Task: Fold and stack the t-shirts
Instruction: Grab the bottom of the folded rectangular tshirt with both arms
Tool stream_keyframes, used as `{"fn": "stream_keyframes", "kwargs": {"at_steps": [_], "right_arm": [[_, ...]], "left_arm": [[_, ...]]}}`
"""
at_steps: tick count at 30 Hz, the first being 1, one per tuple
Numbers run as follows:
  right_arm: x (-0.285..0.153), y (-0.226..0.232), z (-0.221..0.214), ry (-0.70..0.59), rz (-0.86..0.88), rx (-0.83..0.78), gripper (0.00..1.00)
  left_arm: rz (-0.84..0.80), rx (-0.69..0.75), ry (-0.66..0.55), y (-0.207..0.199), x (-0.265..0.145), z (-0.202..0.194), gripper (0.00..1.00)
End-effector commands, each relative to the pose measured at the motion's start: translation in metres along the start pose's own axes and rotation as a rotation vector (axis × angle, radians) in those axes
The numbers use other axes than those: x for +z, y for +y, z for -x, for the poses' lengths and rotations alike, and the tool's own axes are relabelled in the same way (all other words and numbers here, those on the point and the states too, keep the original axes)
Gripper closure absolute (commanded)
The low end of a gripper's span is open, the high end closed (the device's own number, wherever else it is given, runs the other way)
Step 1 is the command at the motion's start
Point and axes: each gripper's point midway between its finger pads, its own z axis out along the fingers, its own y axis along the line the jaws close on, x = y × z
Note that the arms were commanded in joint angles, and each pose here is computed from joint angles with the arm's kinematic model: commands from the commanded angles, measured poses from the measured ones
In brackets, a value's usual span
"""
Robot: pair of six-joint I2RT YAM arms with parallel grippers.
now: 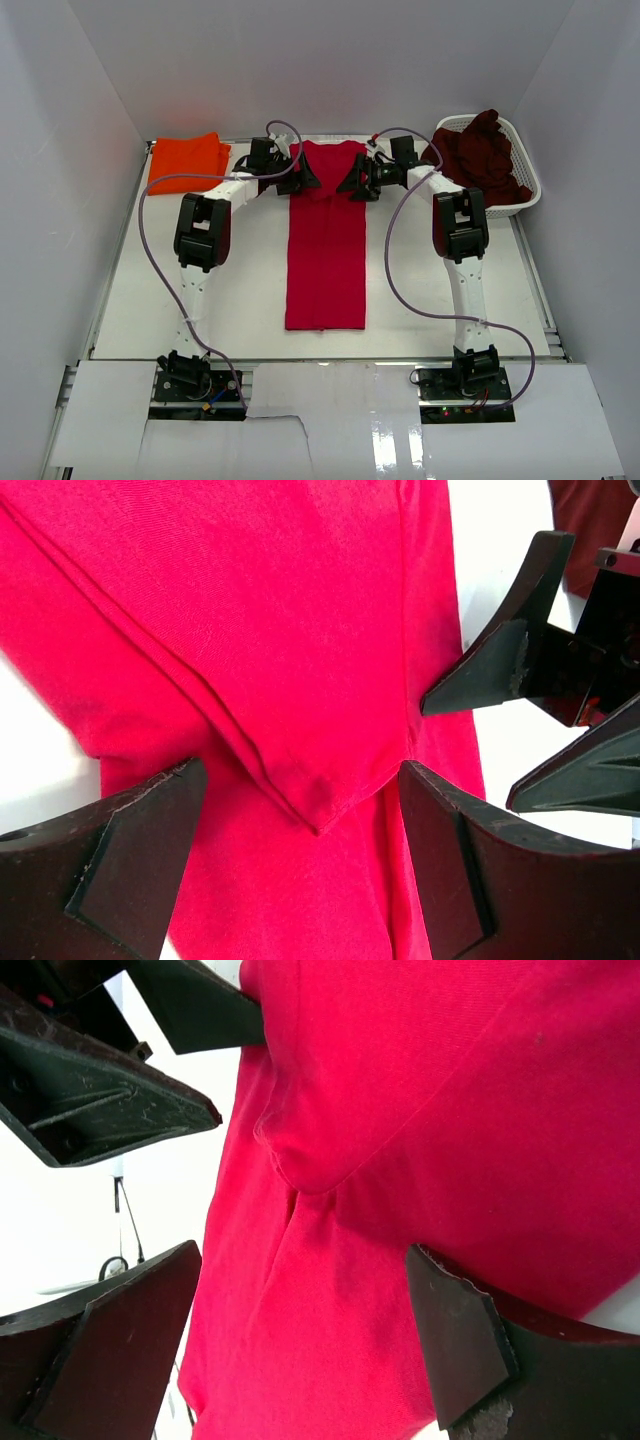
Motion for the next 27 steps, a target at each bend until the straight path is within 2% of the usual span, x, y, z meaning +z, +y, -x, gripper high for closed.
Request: {"fn": "stream_keyframes", "kwargs": {"at_steps": [1, 5, 11, 16, 18, 19, 20, 21, 22, 24, 25, 26, 27], "right_arm": [[0.002, -0.027, -0.001, 0.0, -0.059, 0.016, 0.1], [-0.007, -0.013, 0.012, -0.023, -0.042, -0.01, 0.1], [-0.031, 0.022, 0.033, -0.068, -0.019, -0.064, 0.1], [-0.064, 0.074, 0.048, -0.106, -0.008, -0.144, 0.1], [-0.084, 0.105, 0.051, -0.129, -0.011, -0.207, 0.1], [-0.088, 0.103, 0.041, -0.119, -0.032, -0.197, 0.1], [-0.094, 0.107, 0.033, -0.111, -0.042, -0.209, 0.1], [-0.111, 0.13, 0.03, -0.136, -0.042, -0.245, 0.1], [-0.109, 0.113, 0.003, -0.097, -0.071, -0.188, 0.1], [-0.128, 0.131, -0.019, -0.111, -0.084, -0.227, 0.1], [-0.13, 0.128, -0.032, -0.106, -0.101, -0.215, 0.1], [-0.128, 0.11, -0.069, -0.062, -0.117, -0.148, 0.1], [-0.138, 0.124, -0.075, -0.097, -0.108, -0.181, 0.1]], "left_arm": [[0.049, -0.028, 0.039, 0.021, 0.005, -0.01, 0.11], [0.027, -0.022, 0.011, 0.008, -0.004, 0.005, 0.11], [0.011, -0.001, -0.045, -0.027, -0.042, 0.028, 0.1], [0.024, 0.058, -0.147, -0.068, -0.1, 0.059, 0.08], [0.038, 0.067, -0.168, -0.077, -0.121, 0.059, 0.07], [0.038, 0.087, -0.221, -0.095, -0.148, 0.07, 0.05], [0.041, 0.064, -0.206, -0.095, -0.155, 0.057, 0.04], [0.033, 0.061, -0.208, -0.101, -0.165, 0.053, 0.04], [0.003, 0.073, -0.239, -0.12, -0.188, 0.054, 0.04], [-0.002, 0.018, -0.18, -0.114, -0.194, 0.017, 0.04], [-0.007, 0.006, -0.167, -0.113, -0.199, 0.005, 0.04], [-0.01, 0.009, -0.186, -0.12, -0.215, -0.001, 0.04], [0.007, -0.042, -0.135, -0.107, -0.213, -0.031, 0.04]]}}
